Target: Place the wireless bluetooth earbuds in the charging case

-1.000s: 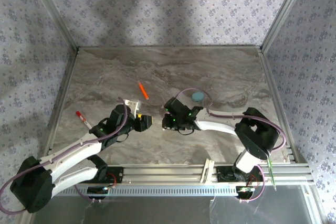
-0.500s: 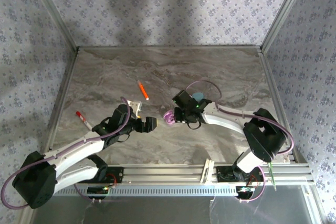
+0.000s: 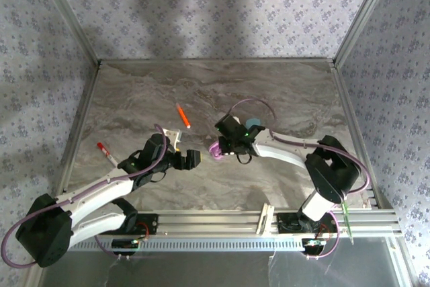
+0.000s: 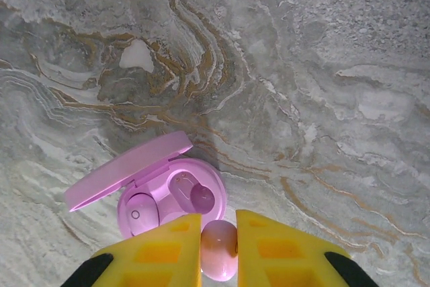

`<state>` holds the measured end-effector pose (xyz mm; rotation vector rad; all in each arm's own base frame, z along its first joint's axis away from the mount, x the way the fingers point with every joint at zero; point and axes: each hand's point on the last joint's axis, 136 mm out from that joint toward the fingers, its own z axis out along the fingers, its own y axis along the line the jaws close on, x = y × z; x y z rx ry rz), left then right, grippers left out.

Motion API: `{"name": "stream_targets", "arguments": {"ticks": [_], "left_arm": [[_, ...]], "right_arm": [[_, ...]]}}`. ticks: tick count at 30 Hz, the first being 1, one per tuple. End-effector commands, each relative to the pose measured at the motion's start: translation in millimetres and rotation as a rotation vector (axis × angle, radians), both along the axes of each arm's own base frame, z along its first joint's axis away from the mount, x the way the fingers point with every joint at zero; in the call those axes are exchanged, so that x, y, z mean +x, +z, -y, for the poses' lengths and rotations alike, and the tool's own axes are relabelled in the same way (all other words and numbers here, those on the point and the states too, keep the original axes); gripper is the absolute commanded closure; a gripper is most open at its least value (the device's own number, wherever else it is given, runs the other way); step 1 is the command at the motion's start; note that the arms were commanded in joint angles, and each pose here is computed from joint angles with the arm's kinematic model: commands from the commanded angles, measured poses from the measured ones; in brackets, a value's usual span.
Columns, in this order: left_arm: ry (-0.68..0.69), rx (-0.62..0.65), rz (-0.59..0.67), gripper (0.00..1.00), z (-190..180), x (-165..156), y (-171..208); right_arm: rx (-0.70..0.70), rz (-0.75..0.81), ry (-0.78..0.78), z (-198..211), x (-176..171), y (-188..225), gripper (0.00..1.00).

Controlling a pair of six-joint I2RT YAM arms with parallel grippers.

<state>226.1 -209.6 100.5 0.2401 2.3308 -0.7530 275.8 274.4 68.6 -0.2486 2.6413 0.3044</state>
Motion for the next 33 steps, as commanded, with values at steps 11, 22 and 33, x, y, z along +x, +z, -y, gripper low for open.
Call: {"name": "stream_targets", "arguments": {"ticks": [11, 22, 33], "left_arm": [[0.002, -0.031, 0.052, 0.0, 5, 6, 17], [0.003, -0.033, 0.056, 0.0, 4, 6, 19], [0.004, -0.034, 0.058, 0.0, 4, 6, 19]], "right_arm": [[-0.134, 0.153, 0.074, -13, 11, 12, 0.82], [-0.185, 0.176, 0.095, -17, 12, 5, 0.82], [-0.221, 0.187, 0.098, -16, 12, -1, 0.82]]}}
